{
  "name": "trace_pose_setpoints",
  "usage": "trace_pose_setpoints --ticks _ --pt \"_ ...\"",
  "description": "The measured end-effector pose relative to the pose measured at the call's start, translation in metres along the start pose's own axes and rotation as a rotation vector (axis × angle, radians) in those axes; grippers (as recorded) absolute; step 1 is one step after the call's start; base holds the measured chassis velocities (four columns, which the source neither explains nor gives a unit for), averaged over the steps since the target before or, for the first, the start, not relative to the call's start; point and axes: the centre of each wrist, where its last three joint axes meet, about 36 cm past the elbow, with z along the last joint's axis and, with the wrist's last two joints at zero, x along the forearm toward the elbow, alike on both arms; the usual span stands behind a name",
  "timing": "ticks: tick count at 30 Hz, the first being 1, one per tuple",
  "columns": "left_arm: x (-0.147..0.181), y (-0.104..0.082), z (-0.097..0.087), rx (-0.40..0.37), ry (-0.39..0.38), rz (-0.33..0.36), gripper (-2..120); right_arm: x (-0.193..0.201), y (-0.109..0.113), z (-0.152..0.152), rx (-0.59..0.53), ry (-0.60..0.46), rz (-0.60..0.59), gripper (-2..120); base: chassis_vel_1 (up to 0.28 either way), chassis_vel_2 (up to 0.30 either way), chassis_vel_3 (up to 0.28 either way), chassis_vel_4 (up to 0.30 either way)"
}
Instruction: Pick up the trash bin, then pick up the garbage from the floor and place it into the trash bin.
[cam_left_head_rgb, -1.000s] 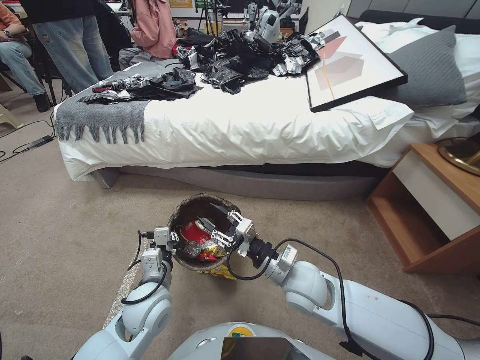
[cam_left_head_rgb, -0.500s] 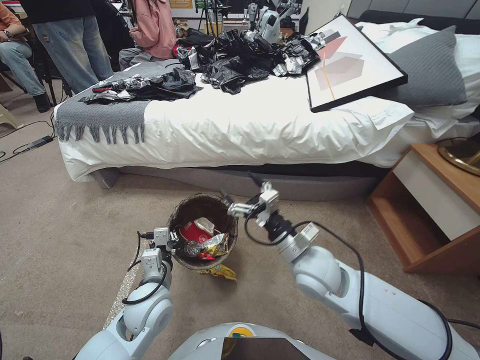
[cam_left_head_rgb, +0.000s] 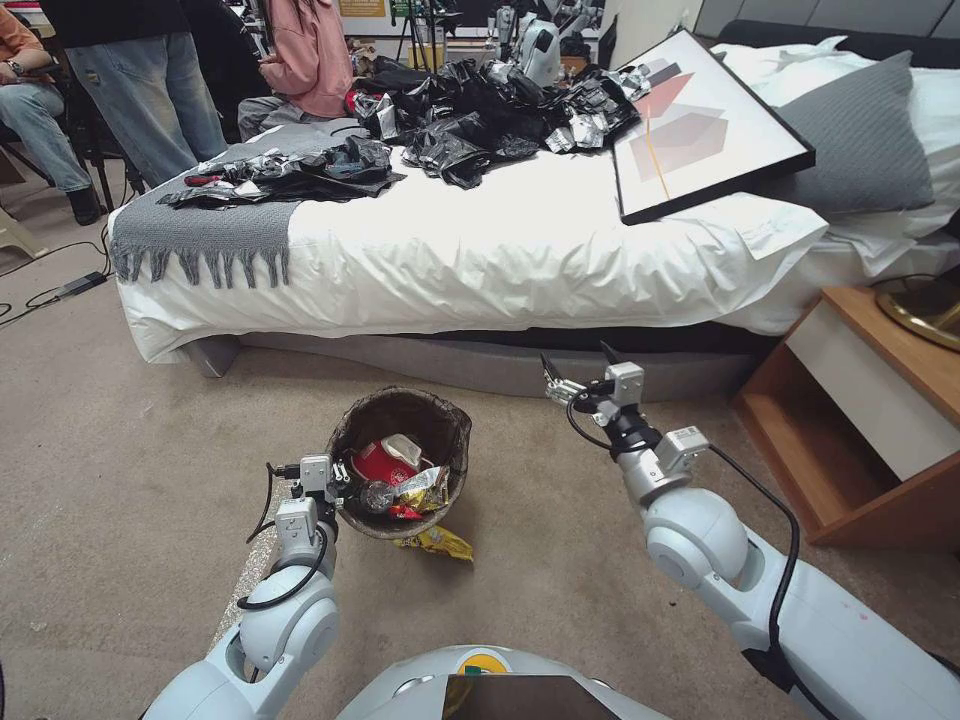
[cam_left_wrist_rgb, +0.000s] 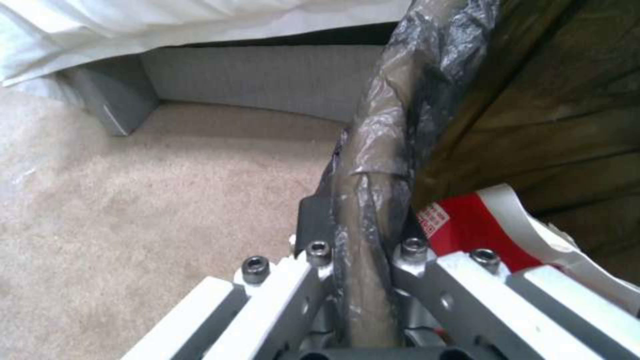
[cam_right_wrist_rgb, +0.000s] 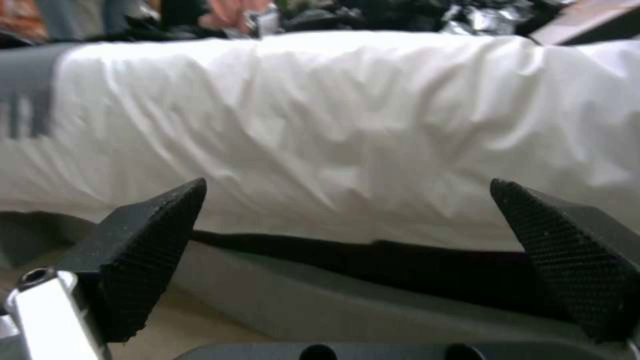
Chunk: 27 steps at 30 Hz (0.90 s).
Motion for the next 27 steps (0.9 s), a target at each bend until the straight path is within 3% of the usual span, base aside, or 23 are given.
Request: trace_pose_setpoints --ticks 12,27 --pt "-0.002 0.004 -0.001 0.006 -0.008 -0.025 0 0.039 -0.003 0.051 0.067 0.080 0.118 100 0.000 0.000 0.000 0.000" --pt "0.006 0.003 -0.004 0.033 -0.005 -0.037 0 0.043 0.009 0.064 0.071 0.097 0.098 100 0.008 0.010 0.010 0.011"
